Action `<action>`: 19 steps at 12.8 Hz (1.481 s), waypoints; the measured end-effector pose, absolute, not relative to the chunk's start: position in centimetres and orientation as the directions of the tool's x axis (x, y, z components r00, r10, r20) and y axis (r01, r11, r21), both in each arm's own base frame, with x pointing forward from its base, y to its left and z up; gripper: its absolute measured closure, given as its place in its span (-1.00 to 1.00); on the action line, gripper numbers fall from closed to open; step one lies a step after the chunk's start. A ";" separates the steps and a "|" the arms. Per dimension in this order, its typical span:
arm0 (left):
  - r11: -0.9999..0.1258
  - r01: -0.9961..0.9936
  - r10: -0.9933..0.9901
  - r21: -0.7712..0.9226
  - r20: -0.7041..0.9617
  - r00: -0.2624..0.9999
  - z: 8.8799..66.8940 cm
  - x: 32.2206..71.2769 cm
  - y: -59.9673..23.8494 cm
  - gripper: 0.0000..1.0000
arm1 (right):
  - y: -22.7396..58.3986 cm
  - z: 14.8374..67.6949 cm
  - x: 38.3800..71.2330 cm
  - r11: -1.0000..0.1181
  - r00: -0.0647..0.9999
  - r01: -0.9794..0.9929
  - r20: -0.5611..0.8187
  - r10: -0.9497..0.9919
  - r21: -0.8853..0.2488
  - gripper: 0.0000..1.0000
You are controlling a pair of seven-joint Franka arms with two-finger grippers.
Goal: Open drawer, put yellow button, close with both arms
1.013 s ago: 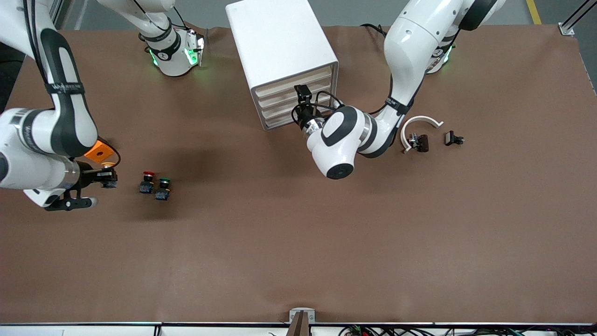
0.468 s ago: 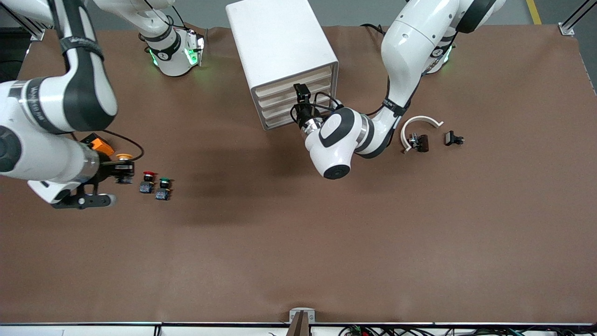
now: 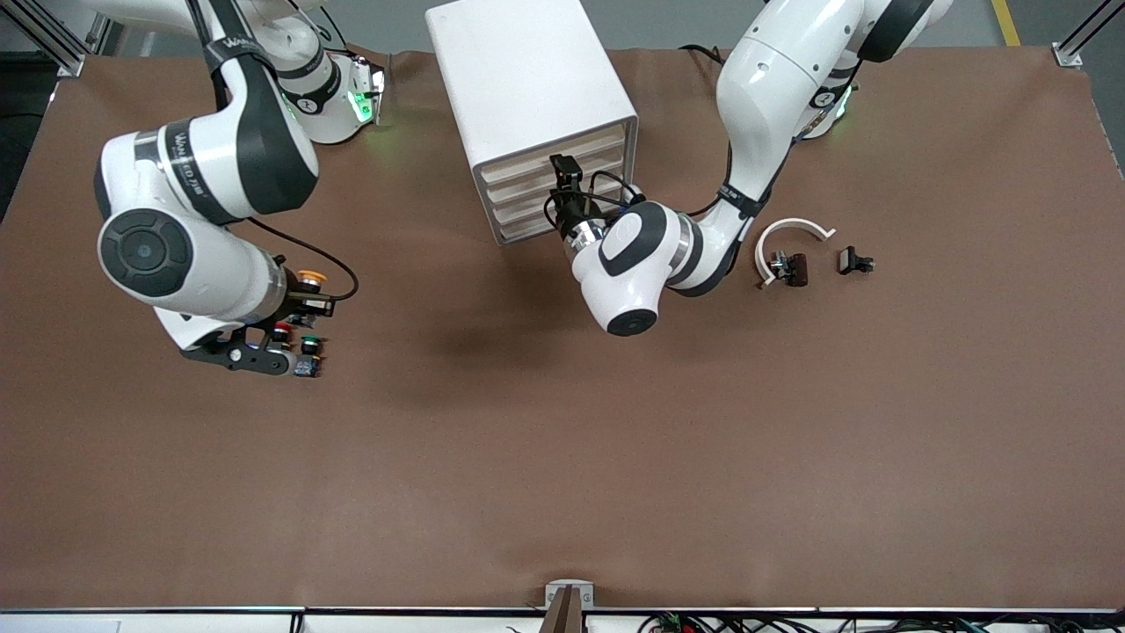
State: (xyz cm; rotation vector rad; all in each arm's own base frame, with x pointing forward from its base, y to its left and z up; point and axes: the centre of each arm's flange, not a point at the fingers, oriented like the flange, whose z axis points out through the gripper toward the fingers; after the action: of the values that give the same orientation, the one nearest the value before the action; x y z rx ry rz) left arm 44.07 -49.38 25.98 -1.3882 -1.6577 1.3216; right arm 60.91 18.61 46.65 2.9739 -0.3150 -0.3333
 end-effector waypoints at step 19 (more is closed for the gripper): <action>0.089 0.406 0.907 -0.909 -0.094 -0.411 27.8 51.9 -43.5 0.71 | 19.3 46.3 60.8 -0.964 0.949 -0.210 -0.203 -0.242 0.165 0.33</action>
State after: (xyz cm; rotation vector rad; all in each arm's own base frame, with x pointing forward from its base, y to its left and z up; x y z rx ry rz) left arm 51.86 -43.54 27.83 -1.2871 -1.8682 1.2958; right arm 60.81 19.31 46.32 2.9615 -0.3451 -0.3346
